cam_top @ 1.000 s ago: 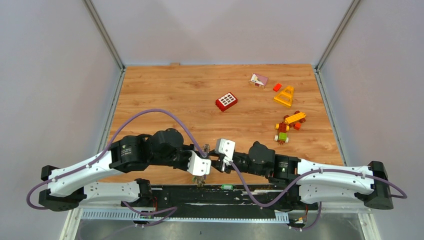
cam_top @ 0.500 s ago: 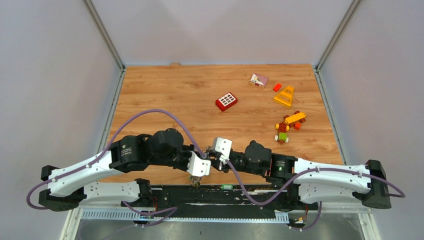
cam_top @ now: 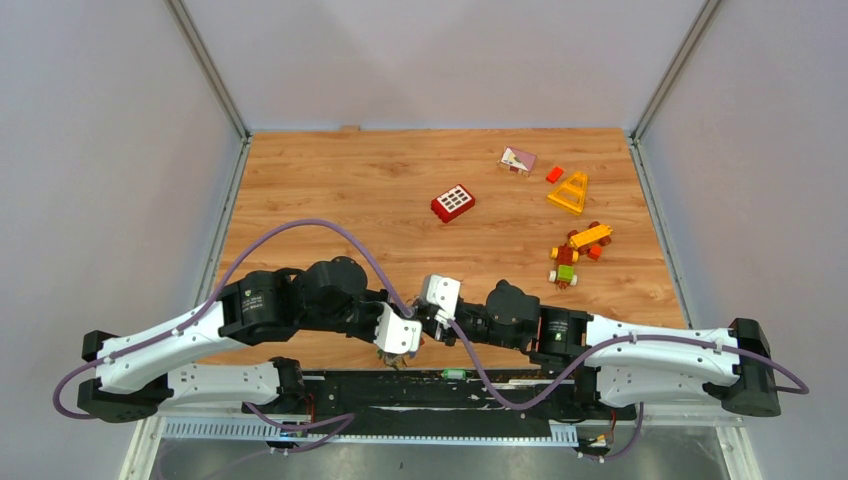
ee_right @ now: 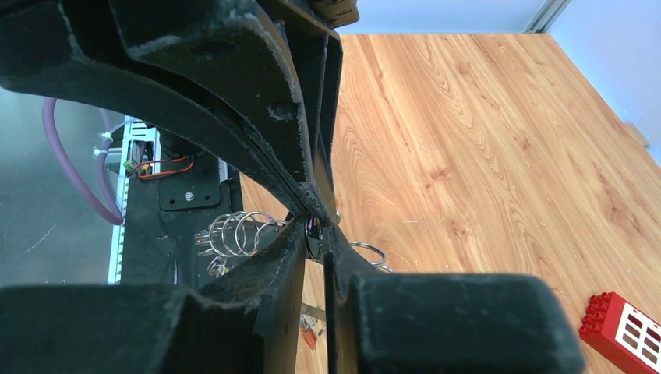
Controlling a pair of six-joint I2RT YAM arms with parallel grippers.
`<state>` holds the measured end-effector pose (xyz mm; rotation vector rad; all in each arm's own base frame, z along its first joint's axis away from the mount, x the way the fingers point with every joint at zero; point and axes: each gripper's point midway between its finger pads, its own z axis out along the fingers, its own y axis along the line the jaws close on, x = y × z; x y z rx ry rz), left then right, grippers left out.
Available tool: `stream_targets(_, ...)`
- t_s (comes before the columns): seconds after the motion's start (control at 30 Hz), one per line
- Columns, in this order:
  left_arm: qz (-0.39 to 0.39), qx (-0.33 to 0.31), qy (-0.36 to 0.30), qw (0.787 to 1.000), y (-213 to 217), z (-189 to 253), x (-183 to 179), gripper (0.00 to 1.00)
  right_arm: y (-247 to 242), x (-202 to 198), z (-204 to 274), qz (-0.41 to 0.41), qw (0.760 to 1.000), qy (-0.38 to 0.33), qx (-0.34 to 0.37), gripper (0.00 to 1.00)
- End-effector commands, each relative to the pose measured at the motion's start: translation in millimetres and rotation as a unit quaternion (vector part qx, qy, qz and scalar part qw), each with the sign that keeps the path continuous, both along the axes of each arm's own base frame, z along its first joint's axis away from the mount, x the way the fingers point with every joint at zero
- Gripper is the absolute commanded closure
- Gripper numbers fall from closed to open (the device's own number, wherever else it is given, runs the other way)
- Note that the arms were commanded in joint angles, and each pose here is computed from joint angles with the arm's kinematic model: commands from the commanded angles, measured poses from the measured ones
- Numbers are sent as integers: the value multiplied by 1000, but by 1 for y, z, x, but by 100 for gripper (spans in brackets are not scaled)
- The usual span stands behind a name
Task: Remove the keys from the keyring
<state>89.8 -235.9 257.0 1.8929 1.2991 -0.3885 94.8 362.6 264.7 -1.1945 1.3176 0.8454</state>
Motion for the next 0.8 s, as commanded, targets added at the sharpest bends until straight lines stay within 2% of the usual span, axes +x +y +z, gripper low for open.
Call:
stream_targets(0.0, -17, -40, -13, 999, -8, 26, -2, 100, 3, 7, 26, -12, 999, -9, 29, 84)
stream_targets(0.37, -12, -35, -19, 999, -4, 26, 0, 100, 3, 5, 28, -4, 1000, -13, 27, 82)
stream_targets(0.6, -11, -30, -20, 999, -4, 23, 1, 100, 1, 4, 28, -3, 999, -14, 29, 77)
stream_targets(0.77, -11, -32, -19, 999, -4, 23, 1, 100, 0, 3, 27, 0, 999, -15, 29, 80)
